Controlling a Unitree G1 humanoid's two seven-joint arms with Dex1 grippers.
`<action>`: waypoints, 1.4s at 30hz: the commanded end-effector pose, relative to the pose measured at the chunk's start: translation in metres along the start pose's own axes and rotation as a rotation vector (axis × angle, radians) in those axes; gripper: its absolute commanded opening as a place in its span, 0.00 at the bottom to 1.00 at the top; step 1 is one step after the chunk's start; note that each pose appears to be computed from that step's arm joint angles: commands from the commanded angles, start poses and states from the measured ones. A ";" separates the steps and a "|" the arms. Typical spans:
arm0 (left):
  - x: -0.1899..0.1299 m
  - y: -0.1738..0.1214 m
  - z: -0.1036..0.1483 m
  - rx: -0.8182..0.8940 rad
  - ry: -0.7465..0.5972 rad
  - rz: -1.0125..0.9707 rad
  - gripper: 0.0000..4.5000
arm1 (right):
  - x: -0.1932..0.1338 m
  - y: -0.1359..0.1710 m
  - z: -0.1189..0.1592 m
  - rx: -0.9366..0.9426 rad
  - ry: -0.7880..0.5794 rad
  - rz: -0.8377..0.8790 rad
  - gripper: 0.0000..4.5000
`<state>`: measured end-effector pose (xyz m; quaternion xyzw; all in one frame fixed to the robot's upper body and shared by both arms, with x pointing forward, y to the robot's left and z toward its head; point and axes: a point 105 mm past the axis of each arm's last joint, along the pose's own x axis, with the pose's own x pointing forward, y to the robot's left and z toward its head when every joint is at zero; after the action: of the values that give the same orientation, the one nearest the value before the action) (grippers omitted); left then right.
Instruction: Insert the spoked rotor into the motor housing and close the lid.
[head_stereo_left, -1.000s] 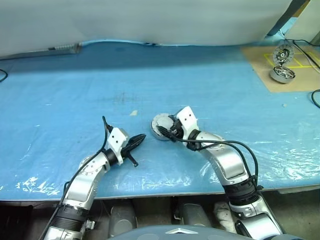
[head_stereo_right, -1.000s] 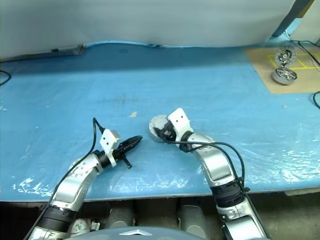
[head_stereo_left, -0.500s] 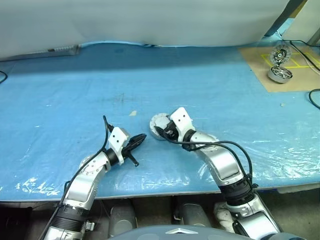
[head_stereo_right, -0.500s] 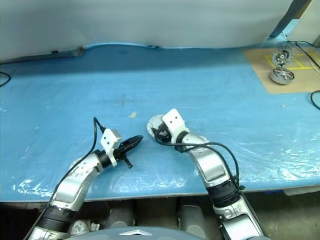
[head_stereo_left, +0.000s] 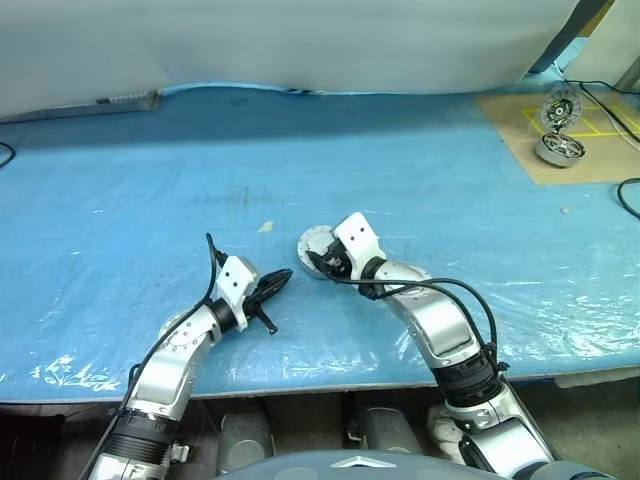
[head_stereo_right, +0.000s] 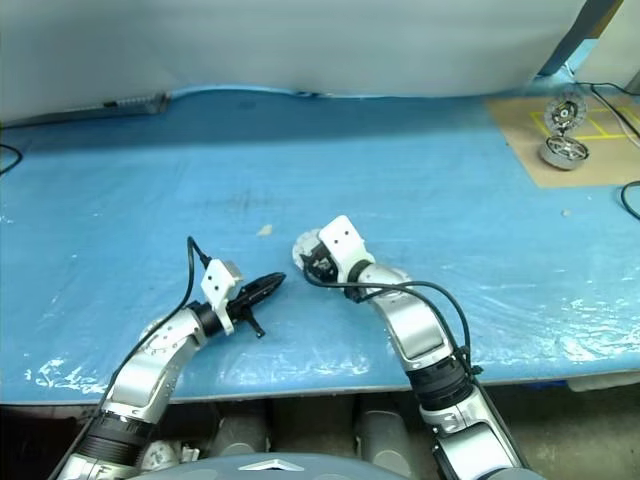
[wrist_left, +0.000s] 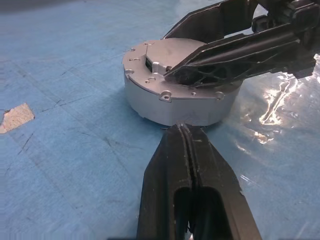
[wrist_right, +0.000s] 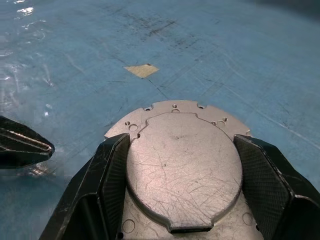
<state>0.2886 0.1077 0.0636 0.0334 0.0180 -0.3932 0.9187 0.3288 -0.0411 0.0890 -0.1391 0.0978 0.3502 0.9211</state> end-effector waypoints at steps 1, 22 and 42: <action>0.003 0.031 0.017 -0.050 -0.015 0.130 0.00 | -0.003 0.001 -0.033 0.032 0.098 0.018 0.66; 0.059 0.042 0.048 -0.437 0.215 -0.139 0.00 | 0.002 0.003 -0.036 0.037 0.103 0.023 0.66; 0.077 0.023 0.032 -0.368 0.299 -0.188 0.00 | 0.002 0.004 -0.033 0.040 0.090 0.032 0.66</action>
<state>0.3623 0.0728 0.0965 -0.0835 0.2141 -0.4473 0.8644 0.3302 -0.0438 0.0835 -0.1344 0.0963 0.3575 0.9191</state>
